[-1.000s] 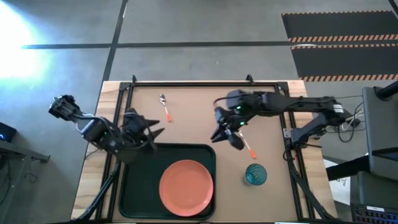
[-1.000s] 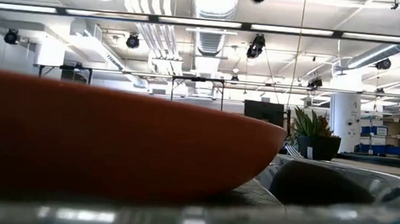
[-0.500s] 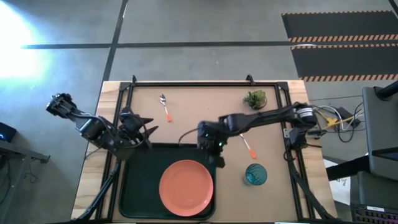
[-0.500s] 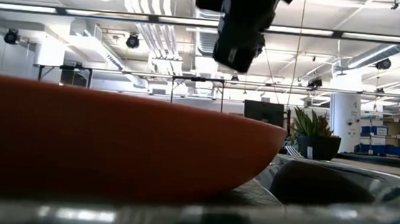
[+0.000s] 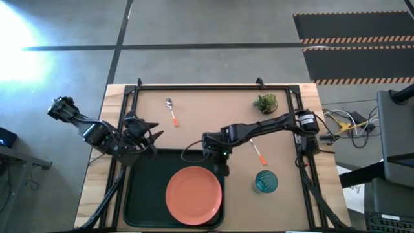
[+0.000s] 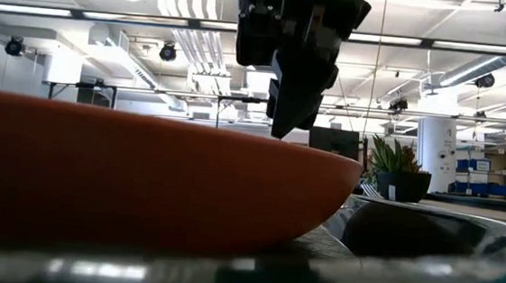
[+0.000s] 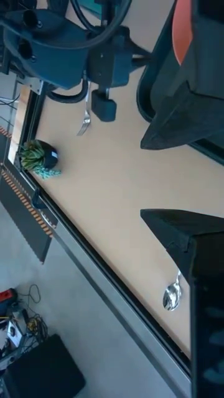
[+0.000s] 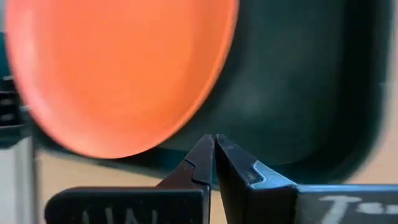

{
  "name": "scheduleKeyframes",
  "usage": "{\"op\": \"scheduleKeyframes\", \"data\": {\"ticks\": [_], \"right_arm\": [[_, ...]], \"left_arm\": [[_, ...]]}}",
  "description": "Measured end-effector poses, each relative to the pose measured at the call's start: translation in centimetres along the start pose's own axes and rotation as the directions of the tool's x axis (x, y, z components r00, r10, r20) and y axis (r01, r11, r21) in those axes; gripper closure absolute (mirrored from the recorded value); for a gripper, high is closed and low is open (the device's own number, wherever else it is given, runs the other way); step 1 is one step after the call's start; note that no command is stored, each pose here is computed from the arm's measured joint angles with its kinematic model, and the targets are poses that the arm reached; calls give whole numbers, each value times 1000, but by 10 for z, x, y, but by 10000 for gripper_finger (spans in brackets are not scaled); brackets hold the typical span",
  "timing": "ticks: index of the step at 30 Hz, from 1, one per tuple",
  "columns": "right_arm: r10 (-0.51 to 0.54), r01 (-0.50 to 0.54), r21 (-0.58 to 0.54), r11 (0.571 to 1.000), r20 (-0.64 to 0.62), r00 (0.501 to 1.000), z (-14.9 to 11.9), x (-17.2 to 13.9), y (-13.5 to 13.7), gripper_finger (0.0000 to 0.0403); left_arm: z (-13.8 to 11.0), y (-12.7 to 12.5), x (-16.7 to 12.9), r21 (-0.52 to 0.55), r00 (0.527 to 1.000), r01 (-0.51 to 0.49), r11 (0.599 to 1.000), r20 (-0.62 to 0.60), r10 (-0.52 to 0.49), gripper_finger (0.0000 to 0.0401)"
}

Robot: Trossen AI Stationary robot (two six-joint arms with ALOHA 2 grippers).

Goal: Pick and place plate/cup/fork/spoon on tray
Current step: Move the dark green tray to the middle left of the table

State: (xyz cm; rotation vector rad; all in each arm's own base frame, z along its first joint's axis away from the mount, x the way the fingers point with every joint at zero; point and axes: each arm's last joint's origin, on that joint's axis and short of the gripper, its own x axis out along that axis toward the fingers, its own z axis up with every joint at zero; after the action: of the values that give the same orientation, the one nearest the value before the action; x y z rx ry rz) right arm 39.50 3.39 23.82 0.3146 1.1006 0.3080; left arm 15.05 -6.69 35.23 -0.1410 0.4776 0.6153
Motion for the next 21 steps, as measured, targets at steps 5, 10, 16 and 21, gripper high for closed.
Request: {"op": "scheduleKeyframes", "data": {"ticks": [5,10,16,21], "right_arm": [[-89,89,-18,996,13,996,0,0,-3,394],[-108,108,-16,994,-1,994,0,6,-6,394],[-152,152,-11,988,-55,987,-4,26,-15,394],[-159,158,-17,987,-108,981,-8,46,-23,394]], "left_arm": [[0,0,0,0,1000,0,1000,0,0,253],[0,0,0,0,1000,-3,1000,3,3,253],[0,0,0,0,1000,-3,1000,3,3,253],[0,0,0,0,1000,-3,1000,3,3,253]]}}
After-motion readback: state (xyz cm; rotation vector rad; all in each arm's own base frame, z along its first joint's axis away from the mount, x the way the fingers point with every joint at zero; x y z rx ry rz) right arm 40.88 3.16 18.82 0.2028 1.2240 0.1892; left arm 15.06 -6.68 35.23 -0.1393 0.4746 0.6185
